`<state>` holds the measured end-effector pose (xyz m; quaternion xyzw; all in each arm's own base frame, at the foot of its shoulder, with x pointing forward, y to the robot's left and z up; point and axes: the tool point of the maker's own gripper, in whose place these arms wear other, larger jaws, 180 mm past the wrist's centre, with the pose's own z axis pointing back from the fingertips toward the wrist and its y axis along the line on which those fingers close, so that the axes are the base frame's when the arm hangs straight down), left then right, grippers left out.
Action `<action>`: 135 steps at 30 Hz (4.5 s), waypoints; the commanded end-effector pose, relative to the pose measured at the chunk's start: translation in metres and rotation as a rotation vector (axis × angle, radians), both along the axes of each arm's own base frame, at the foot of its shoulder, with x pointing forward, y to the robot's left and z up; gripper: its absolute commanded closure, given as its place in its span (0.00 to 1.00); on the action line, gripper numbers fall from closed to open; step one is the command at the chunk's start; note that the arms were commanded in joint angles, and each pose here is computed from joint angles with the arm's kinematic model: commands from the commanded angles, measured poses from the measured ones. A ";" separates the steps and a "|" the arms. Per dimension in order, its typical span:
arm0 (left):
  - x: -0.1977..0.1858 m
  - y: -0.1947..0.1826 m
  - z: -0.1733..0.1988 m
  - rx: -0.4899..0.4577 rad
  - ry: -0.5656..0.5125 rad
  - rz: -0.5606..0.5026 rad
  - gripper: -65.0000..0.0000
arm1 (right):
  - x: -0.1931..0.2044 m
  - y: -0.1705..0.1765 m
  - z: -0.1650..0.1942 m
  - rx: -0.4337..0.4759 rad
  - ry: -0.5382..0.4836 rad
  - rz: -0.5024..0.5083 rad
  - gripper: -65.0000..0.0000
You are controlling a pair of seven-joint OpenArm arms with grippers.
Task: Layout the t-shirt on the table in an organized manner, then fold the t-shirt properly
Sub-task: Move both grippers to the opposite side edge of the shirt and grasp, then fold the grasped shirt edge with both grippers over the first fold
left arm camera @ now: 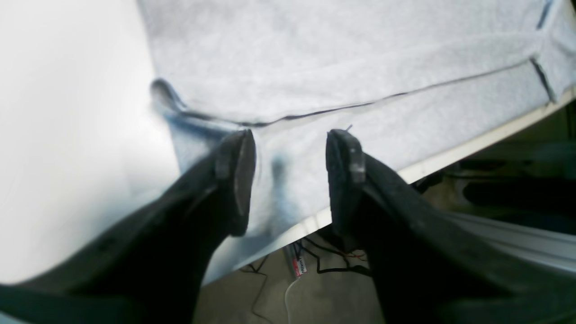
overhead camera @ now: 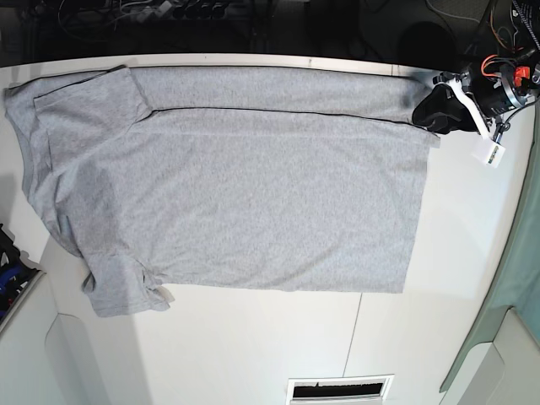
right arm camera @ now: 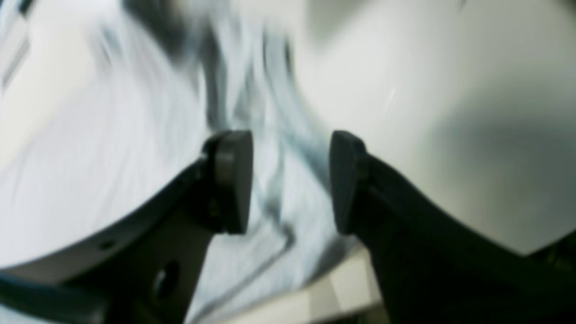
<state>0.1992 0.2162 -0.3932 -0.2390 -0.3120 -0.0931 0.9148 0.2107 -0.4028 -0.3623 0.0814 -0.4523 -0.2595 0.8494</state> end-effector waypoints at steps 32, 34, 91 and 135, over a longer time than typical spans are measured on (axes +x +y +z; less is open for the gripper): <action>0.100 0.064 0.031 0.082 -0.218 0.151 0.45 | 0.193 0.039 -0.076 -0.251 0.157 0.222 0.57; 0.119 0.072 0.026 0.065 -0.214 0.204 0.45 | 0.194 0.040 -0.076 -0.249 0.154 0.225 0.57; 0.105 0.021 0.012 -0.106 0.014 -0.015 1.00 | 0.079 -0.017 -0.029 -0.296 0.069 0.195 1.00; 0.094 0.009 -0.004 -0.111 0.040 -0.017 1.00 | 0.223 0.166 -0.064 -0.233 -0.038 0.470 1.00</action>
